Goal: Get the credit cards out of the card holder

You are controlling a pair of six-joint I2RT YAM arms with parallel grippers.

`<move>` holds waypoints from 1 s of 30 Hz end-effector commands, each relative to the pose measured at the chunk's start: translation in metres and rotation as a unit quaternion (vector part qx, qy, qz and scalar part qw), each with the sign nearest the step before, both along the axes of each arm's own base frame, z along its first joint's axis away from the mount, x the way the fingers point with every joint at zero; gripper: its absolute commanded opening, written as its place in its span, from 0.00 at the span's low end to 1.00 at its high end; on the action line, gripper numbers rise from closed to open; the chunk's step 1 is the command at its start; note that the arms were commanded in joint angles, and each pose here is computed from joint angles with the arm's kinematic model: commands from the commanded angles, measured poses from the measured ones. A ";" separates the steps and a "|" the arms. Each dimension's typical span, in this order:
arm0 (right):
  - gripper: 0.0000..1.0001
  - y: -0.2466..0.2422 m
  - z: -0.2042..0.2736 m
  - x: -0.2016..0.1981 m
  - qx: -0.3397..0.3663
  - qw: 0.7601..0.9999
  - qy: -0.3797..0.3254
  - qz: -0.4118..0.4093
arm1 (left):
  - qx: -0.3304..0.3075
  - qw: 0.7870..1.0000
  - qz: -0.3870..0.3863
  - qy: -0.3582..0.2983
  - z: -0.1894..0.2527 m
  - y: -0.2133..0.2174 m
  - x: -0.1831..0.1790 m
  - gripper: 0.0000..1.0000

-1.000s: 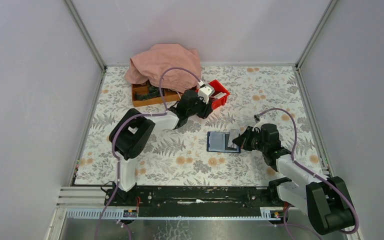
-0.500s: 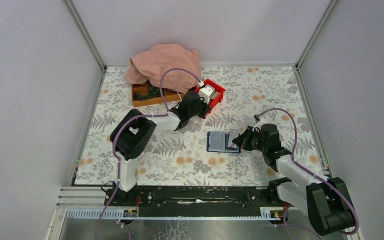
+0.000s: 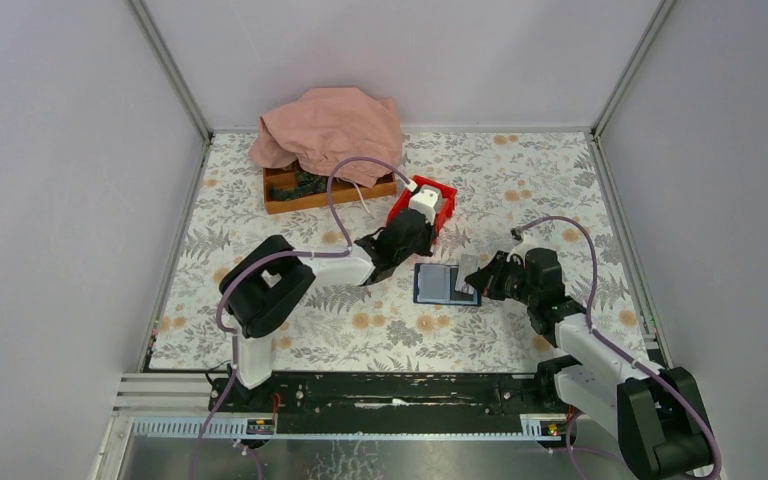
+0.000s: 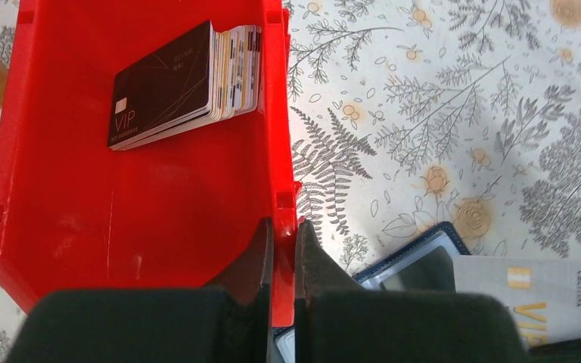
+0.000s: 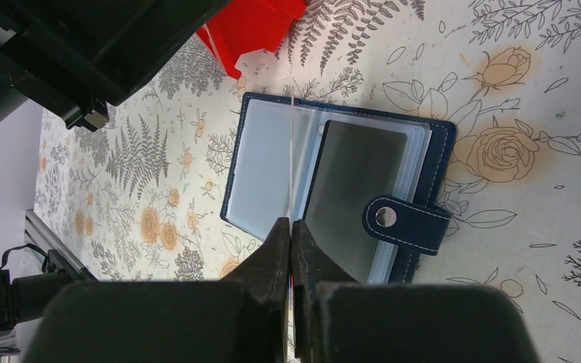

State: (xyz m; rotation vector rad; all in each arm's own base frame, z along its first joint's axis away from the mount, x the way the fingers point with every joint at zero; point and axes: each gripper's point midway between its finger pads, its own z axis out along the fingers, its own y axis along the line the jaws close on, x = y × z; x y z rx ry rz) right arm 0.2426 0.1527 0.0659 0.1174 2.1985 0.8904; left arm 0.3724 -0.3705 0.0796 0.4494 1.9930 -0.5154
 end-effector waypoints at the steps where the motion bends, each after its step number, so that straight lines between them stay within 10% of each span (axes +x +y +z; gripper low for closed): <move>1: 0.00 0.000 0.010 0.003 0.005 1.000 -0.022 0.002 | -0.048 0.995 0.090 0.014 0.009 0.012 0.005 0.00; 18: 0.00 0.002 0.005 0.004 0.006 1.000 -0.015 0.004 | -0.013 0.988 0.153 0.018 -0.016 0.018 -0.012 0.16; 30: 0.00 0.002 0.009 0.005 0.008 1.000 -0.028 0.004 | -0.048 0.986 0.156 -0.025 0.017 0.022 -0.017 0.75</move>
